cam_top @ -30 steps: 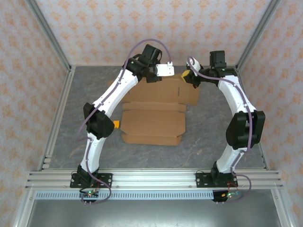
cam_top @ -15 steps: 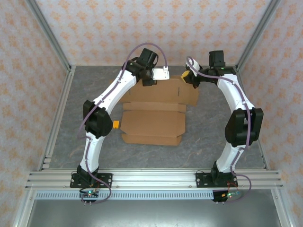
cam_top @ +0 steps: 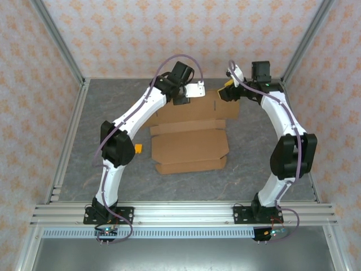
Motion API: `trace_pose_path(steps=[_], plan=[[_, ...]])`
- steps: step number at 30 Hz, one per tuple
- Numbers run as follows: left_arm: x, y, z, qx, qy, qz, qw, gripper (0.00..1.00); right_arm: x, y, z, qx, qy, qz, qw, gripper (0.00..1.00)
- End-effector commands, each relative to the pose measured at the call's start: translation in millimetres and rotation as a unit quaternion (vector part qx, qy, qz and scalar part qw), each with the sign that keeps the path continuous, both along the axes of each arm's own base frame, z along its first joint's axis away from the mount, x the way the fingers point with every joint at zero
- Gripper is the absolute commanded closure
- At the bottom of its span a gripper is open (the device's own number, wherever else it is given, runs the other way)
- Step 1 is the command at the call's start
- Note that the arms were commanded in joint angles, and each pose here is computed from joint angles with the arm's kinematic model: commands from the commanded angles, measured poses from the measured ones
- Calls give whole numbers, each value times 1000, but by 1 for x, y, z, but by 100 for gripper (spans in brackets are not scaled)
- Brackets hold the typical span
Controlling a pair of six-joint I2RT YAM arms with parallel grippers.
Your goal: Fold the paper box
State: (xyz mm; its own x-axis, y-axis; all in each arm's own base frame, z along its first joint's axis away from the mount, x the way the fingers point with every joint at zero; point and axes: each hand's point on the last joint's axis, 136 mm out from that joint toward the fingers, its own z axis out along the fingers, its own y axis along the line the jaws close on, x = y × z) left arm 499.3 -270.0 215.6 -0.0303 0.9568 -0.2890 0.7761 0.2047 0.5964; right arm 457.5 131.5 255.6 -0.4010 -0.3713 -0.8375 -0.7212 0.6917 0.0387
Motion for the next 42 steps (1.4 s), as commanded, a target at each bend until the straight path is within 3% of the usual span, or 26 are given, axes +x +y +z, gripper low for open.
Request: trace_pose_path(steps=[1,7,17,24,28,36,39,42], plan=[[1,8,39,-16,-60,33,998,100,-10,-21,24,25,-5,-102,994,45],[-5,9,43,-21,-80,38,996,100,-26,-49,19,64,21,-224,972,44],[-11,1,27,-8,-97,59,993,100,-57,-65,-11,113,108,-325,933,47],[-8,-1,23,-4,-82,70,994,100,-106,-29,-28,200,129,-283,929,50],[-3,-4,20,-3,-64,76,995,100,-96,7,-43,260,124,-285,914,52],[2,-8,15,-8,-41,74,996,100,-30,76,-111,368,180,-324,853,64],[2,-10,14,-9,-37,70,997,100,-8,93,-132,393,207,-327,834,70],[4,-8,11,-5,-36,71,997,100,4,102,-145,393,212,-335,830,73]])
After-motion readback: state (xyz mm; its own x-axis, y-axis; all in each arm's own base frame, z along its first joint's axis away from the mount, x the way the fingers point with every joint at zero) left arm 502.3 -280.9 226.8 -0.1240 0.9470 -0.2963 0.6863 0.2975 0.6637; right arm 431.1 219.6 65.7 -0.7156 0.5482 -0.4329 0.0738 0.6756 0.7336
